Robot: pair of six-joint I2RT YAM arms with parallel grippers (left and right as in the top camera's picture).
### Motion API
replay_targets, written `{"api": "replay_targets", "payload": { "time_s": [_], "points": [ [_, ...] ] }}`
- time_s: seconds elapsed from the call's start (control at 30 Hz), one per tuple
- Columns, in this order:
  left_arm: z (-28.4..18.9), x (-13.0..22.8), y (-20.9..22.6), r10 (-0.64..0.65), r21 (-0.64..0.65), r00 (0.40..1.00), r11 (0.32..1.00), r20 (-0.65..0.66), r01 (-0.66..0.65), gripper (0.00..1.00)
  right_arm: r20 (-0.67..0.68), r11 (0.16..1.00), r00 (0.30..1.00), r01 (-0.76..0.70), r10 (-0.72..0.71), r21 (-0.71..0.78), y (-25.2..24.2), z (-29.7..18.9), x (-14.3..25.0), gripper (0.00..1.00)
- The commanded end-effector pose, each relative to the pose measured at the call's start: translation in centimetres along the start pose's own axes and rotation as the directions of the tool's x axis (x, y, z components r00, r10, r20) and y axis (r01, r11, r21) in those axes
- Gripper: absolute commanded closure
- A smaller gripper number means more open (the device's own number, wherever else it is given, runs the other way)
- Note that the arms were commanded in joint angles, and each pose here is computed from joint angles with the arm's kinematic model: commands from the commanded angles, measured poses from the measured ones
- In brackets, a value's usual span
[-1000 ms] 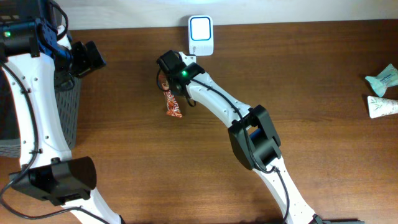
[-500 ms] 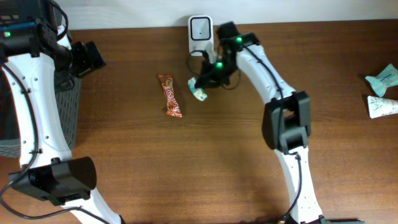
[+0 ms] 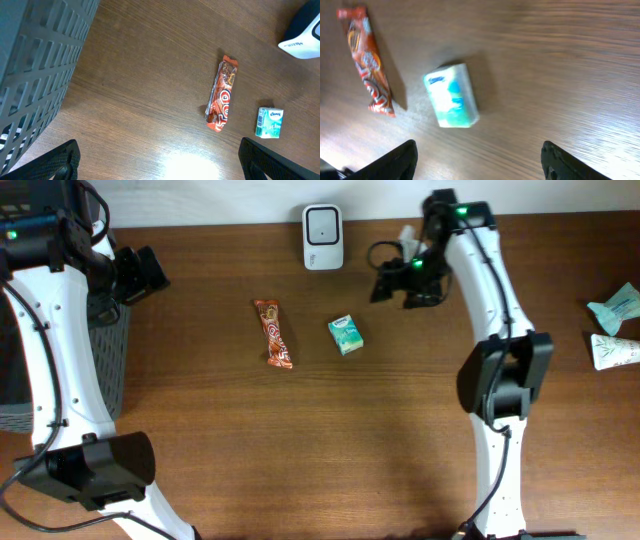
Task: Scan the item barcode
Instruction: 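Hold the tissue pack at the scanner, then carry it right and release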
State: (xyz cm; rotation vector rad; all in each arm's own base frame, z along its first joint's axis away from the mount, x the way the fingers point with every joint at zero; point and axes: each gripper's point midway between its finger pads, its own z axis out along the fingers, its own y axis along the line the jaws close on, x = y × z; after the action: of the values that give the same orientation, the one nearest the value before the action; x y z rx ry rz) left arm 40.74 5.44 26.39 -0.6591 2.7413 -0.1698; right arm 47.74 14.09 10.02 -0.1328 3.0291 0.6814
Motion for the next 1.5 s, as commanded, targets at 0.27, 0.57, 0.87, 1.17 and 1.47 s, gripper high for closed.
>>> {"api": "replay_targets", "payload": {
  "time_s": [0.27, 0.57, 0.87, 1.17, 1.47],
  "points": [
    [-0.7, 0.0, 0.2, -0.011, 0.003, 1.000, 1.000, 0.015, 0.011, 0.01, -0.100, 0.989, 0.986, 0.128, -0.136, -0.079, 0.2, 10.7, 3.5, 0.47],
    [-0.7, 0.0, 0.2, -0.011, 0.003, 1.000, 1.000, 0.016, 0.011, 0.01, 0.006, 0.981, 0.993, 0.119, -0.119, -0.155, 2.8, 8.9, 0.5, 0.96],
    [-0.7, 0.0, 0.2, -0.011, 0.003, 1.000, 1.000, 0.016, 0.011, 0.01, 0.479, 0.766, 0.779, 0.002, -0.405, 0.643, 2.1, -4.5, -13.1, 0.96],
    [-0.7, 0.0, 0.2, -0.011, 0.003, 1.000, 1.000, 0.015, 0.011, 0.01, 0.361, 0.590, 0.642, 0.179, -0.676, 0.787, 7.2, -1.8, -15.2, 0.96],
    [-0.7, 0.0, 0.2, -0.011, 0.003, 1.000, 1.000, 0.015, 0.011, 0.01, 0.686, 0.556, 0.719, -0.527, -0.111, 0.643, -14.1, -17.7, -9.9, 0.96]
  ]
}}
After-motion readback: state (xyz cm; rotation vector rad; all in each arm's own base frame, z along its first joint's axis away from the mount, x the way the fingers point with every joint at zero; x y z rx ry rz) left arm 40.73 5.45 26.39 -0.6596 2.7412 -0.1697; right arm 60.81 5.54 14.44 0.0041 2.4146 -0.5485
